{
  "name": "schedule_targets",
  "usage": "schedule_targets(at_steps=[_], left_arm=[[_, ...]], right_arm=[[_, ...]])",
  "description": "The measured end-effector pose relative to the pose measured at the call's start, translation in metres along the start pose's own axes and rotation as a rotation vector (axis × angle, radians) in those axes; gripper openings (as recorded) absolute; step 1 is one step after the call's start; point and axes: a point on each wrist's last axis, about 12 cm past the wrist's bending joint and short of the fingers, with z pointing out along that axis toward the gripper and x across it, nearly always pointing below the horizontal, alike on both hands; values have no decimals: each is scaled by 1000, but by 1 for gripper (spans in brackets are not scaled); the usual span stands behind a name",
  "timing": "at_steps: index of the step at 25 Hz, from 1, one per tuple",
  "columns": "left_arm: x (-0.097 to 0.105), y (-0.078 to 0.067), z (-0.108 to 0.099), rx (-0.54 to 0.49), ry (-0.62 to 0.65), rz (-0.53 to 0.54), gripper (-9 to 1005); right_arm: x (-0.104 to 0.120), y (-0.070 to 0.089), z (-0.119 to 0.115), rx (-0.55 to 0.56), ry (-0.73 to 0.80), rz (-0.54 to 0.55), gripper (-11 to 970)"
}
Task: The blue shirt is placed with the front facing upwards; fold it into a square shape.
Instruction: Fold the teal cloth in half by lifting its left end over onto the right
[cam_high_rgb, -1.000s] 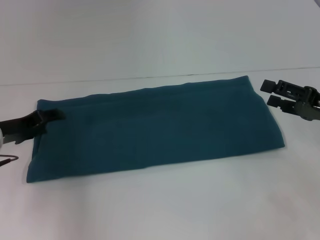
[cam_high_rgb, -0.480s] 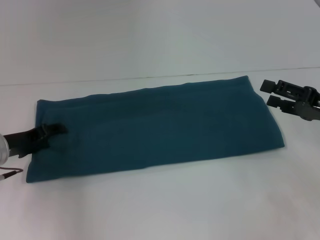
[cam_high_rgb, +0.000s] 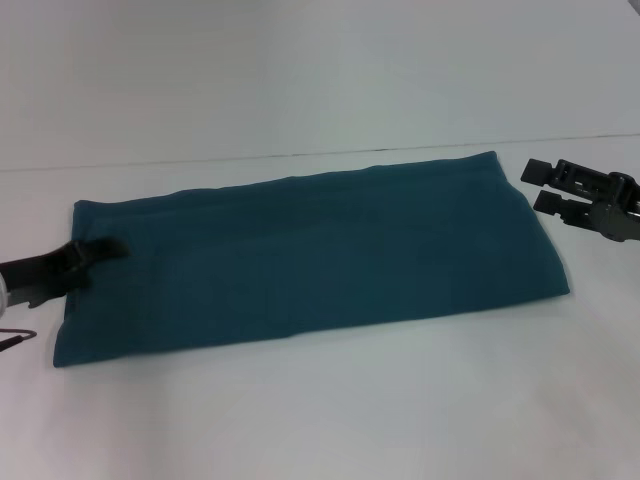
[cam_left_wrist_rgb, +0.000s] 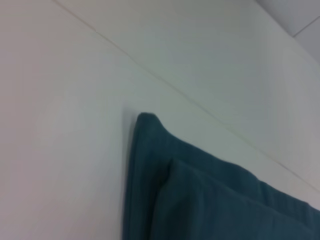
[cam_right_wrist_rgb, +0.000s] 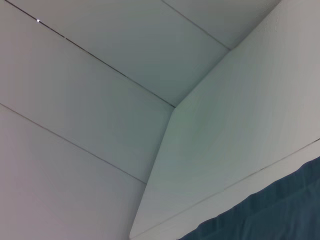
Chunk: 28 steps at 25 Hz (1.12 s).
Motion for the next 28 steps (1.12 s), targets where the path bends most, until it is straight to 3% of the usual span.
schedule_targets(at_steps=[16,28], left_arm=[[7,11,3,-33,14,-32,738],[-8,5,-6,-16,-15,40,739]], right_arm=[[-2,1,4,-1,2,-4,890],[-3,1,3,0,2,-5,889]])
